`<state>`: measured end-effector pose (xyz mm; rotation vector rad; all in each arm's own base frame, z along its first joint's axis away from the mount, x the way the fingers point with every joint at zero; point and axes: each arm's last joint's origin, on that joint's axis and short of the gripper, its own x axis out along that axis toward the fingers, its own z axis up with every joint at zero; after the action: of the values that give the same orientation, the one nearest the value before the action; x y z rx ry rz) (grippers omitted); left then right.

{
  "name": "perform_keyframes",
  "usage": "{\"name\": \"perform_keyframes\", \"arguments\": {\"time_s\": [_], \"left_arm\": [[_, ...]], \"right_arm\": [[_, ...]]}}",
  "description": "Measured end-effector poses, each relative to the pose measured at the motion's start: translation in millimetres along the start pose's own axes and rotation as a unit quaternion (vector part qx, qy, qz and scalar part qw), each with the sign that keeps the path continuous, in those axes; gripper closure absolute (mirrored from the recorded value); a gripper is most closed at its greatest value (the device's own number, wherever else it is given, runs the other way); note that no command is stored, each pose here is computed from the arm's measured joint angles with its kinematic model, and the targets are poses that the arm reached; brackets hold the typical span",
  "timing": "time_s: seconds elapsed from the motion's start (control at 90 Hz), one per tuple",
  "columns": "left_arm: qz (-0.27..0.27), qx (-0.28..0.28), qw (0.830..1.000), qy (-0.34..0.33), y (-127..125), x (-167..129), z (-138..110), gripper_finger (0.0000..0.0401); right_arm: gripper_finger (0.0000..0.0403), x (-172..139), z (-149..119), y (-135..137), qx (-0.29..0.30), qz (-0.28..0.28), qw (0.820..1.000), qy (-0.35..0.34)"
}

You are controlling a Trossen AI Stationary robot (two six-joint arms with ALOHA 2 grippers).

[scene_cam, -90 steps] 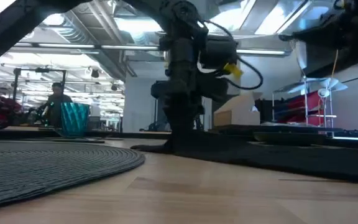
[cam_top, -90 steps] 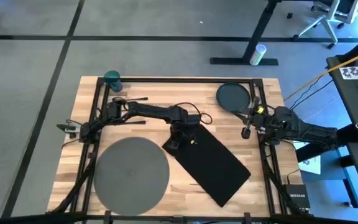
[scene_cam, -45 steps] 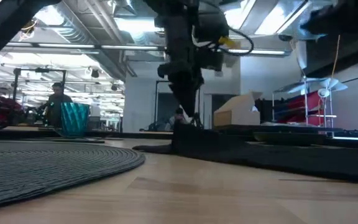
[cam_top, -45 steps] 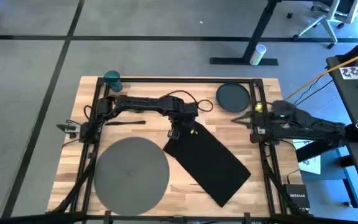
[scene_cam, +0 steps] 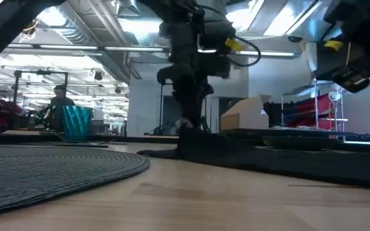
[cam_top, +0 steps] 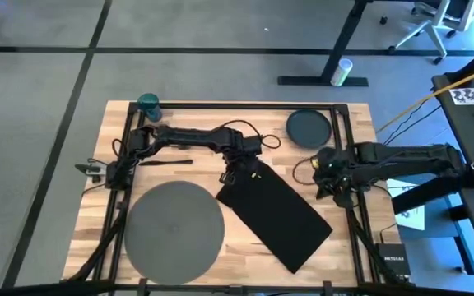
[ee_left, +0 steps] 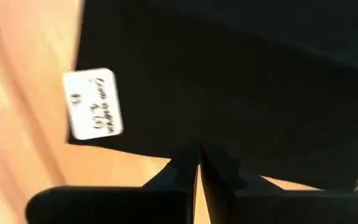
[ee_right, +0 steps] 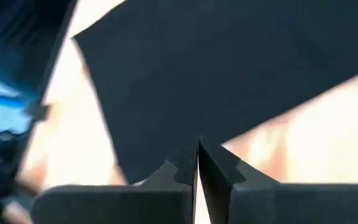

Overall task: Set table place
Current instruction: Fold the black table napkin

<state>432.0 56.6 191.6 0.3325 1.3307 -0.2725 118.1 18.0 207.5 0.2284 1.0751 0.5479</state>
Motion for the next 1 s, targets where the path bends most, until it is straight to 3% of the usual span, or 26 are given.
{"name": "perform_keyframes", "arguments": {"time_s": [0.189, 0.478, 0.744, 1.0], "left_arm": [[-0.004, 0.001, 1.000, 0.006, -6.3, 23.3, -9.4, 0.0401], [-0.010, -0.016, 1.000, 0.014, -12.5, 39.9, -21.7, 0.0401], [-0.021, -0.040, 0.998, 0.034, -15.7, 42.5, -29.7, 0.0401], [-0.033, -0.060, 0.996, 0.065, -19.8, 34.0, -36.8, 0.0401]], "right_arm": [[0.0403, 23.0, 1.5, 14.2, 0.031, 0.051, 0.997, 0.053], [0.0403, 64.6, 10.9, 35.2, 0.042, 0.107, 0.992, 0.059], [0.0403, 105.7, 1.6, 40.2, 0.061, 0.096, 0.983, 0.141], [0.0403, 124.9, -7.4, 35.4, 0.077, 0.072, 0.974, 0.199]]}}
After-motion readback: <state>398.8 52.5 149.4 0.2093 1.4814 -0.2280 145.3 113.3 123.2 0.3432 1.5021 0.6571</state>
